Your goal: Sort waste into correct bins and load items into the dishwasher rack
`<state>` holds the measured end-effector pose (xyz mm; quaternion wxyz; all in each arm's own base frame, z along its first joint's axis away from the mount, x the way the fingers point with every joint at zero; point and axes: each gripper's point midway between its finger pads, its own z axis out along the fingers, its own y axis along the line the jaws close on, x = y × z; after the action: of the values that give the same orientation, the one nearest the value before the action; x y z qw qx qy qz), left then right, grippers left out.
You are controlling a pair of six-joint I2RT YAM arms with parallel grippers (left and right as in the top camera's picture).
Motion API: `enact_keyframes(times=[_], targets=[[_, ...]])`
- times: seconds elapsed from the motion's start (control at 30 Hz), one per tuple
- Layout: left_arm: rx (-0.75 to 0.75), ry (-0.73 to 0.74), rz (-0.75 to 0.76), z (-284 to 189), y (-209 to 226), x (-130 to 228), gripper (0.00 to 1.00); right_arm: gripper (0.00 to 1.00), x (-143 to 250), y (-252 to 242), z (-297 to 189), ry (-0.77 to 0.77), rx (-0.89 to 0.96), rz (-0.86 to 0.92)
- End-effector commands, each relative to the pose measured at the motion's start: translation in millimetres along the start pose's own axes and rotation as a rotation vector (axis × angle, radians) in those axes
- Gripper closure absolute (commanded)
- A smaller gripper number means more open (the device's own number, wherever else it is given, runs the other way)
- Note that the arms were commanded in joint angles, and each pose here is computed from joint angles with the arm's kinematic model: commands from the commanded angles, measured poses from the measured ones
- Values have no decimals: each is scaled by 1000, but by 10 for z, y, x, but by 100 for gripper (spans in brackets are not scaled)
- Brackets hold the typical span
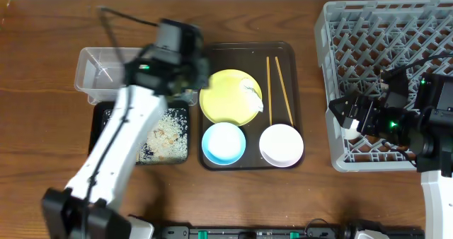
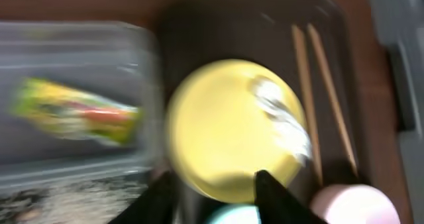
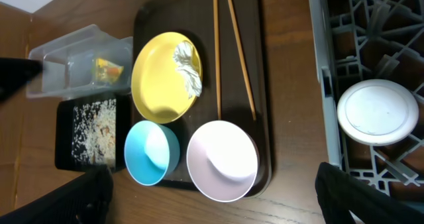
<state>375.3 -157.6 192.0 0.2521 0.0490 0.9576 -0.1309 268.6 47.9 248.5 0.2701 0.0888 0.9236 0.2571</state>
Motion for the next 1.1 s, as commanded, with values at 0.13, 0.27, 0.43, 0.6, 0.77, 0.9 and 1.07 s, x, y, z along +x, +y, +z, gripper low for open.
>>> enact_keyframes(times=[0.13,0.27,0.43,0.6,0.77,0.9,1.07], targets=[[69,185,109,779,-757,585,43,3,-21,56,-39,-9,-9,-9],[64,205,76,1079,-829,663,43,2,11,50,-39,4,-7,-2],[26,206,-7,1421,-759,689,42,2,33,45,-39,12,-5,2],[4,251,-17,1680,-695,839,43,2,38,44,-39,14,-5,4],[-6,256,-29,1740,-620,838,71,2,59,38,-39,23,-2,8],[-20,274,-38,1729,-558,866,89,2,59,39,-39,22,-3,8],[-26,284,-48,1576,-532,812,94,2,67,37,-40,26,-2,10]])
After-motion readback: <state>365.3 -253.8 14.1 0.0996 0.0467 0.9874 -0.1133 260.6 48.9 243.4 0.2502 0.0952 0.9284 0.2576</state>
